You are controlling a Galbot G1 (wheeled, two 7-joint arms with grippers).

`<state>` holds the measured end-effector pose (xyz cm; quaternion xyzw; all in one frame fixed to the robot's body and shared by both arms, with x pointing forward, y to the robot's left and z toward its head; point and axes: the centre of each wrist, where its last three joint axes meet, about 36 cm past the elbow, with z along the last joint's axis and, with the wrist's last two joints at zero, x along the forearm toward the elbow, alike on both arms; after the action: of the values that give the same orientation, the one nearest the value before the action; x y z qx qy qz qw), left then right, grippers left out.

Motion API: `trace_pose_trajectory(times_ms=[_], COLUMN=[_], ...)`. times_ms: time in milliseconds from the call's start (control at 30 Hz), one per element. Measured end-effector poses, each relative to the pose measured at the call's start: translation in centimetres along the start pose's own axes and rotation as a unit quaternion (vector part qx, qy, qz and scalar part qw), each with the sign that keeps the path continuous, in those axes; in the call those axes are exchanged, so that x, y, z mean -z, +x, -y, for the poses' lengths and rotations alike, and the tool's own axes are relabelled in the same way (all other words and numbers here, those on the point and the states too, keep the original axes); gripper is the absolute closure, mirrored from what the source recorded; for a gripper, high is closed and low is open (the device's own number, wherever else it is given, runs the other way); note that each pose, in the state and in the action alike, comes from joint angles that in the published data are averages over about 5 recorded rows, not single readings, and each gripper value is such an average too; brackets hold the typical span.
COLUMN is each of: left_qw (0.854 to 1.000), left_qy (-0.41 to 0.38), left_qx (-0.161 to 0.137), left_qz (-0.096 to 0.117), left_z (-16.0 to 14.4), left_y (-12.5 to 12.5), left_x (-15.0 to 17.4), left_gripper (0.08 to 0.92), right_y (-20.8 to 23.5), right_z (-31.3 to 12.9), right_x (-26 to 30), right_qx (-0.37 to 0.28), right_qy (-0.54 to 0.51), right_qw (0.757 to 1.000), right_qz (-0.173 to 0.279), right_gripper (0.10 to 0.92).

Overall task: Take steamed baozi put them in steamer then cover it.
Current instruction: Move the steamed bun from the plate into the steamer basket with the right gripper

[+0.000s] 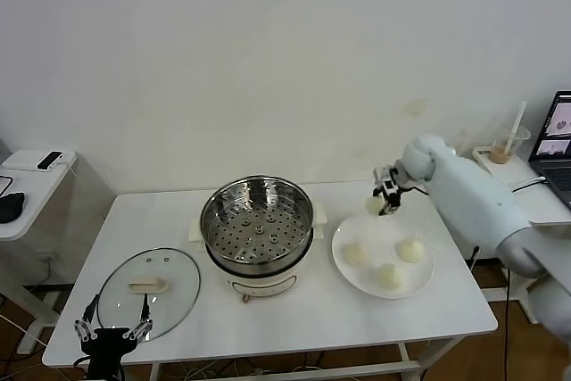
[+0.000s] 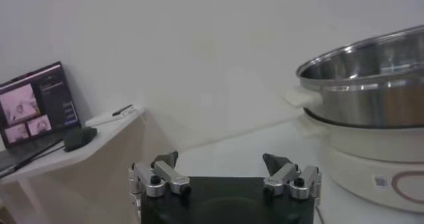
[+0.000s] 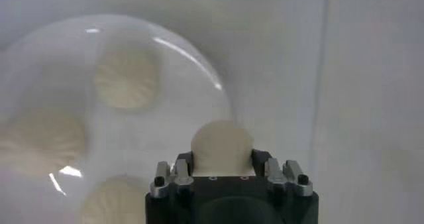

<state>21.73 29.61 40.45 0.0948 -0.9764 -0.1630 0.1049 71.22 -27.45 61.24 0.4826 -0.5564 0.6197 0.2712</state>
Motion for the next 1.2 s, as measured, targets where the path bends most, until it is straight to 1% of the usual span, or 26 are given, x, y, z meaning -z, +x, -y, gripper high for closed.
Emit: trace_pose_trajectory(times_ms=[267,433,533,700,867,1200], left_qw=[1.0,1.0,1.0,1.0,1.0,1.0], left_qy=[0.0,-0.001,0.0,0.0,-0.001,-0.005], left_qx=[-0.001,0.001,0.001,0.001,0.006,0.017], left_qz=[0.0,0.0,-0.001,-0.001,0.001,-0.005], left_z=[-0.1,-0.4,-0.5,-0.7,-1.1,-1.8], left_y=[0.0,-0.1,0.0,0.1,0.2,0.4], left_x=[-0.1,-0.1,0.0,0.1,0.3,0.0], left_gripper=[0.177,0.177,0.177,0.177,0.177,0.177], right_y=[4.5,5.9,5.9,4.4,2.0,-3.6], right_z=[2.5,4.1,4.7,5.2,5.1,5.0], right_x=[5.4,10.0,13.0,17.6,21.2,25.2], right_qx=[-0.024,-0.03,-0.026,-0.011,0.0,-0.001], right_qy=[0.049,0.093,0.125,0.181,0.239,0.347], right_qw=[0.997,0.992,0.988,0.977,0.964,0.93], right_qz=[0.049,0.079,0.092,0.109,0.115,0.117], right_gripper=[0.462,0.464,0.468,0.471,0.471,0.472])
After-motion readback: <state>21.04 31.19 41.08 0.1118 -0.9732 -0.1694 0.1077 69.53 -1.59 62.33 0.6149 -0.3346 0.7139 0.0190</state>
